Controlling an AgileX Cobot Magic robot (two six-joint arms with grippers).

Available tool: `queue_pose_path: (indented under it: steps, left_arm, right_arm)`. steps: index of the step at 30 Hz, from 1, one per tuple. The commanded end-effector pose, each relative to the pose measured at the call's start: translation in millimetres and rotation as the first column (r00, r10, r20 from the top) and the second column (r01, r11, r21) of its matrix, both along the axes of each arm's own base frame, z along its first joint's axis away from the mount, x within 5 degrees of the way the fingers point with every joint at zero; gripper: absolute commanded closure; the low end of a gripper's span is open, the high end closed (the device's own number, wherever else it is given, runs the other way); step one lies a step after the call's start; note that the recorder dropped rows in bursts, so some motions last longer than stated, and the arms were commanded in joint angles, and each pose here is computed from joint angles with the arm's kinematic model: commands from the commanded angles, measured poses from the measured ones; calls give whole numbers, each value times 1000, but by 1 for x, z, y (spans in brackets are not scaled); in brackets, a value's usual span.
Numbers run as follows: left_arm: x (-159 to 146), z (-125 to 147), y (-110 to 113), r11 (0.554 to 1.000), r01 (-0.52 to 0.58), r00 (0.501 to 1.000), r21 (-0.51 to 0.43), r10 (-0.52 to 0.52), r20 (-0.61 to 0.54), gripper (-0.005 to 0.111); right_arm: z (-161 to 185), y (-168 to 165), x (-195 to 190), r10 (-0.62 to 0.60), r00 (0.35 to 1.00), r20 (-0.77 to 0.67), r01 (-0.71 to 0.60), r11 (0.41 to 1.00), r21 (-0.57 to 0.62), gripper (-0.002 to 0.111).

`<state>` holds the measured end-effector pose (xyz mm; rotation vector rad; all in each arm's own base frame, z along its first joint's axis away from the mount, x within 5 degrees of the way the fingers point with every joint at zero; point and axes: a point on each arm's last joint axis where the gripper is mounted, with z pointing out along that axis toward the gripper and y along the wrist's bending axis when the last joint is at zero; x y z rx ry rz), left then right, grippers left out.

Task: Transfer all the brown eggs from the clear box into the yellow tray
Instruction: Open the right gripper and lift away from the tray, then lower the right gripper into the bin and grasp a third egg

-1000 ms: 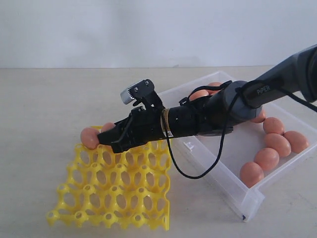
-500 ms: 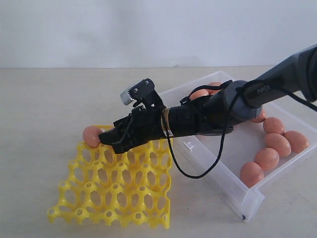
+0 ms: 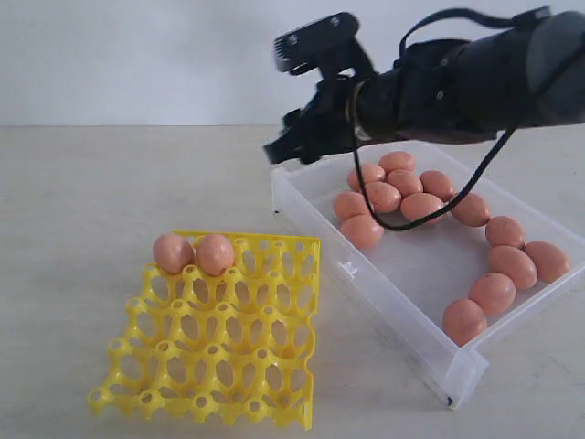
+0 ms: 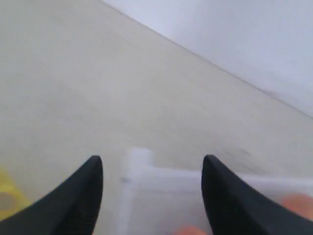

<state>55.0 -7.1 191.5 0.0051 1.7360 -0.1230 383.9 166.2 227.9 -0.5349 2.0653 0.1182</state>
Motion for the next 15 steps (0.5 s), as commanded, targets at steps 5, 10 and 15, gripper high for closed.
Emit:
queue_pose_path:
  steps: [5,10,15]
  left_arm:
    - [0,-1,0,1000,2,1000,-11,-2,0,103]
    - [0,-1,0,1000,2,1000,-11,-2,0,103]
    - [0,-1,0,1000,2,1000,-11,-2,0,103]
  right_arm:
    - [-5,-47,-19,-187,965,-185,59,839,-541,56]
    - [-41,-45,-21,61,910,-411,-364,595,-717,56]
    - [-64,-45,-14,132,868,-479,-487,416,-768,56]
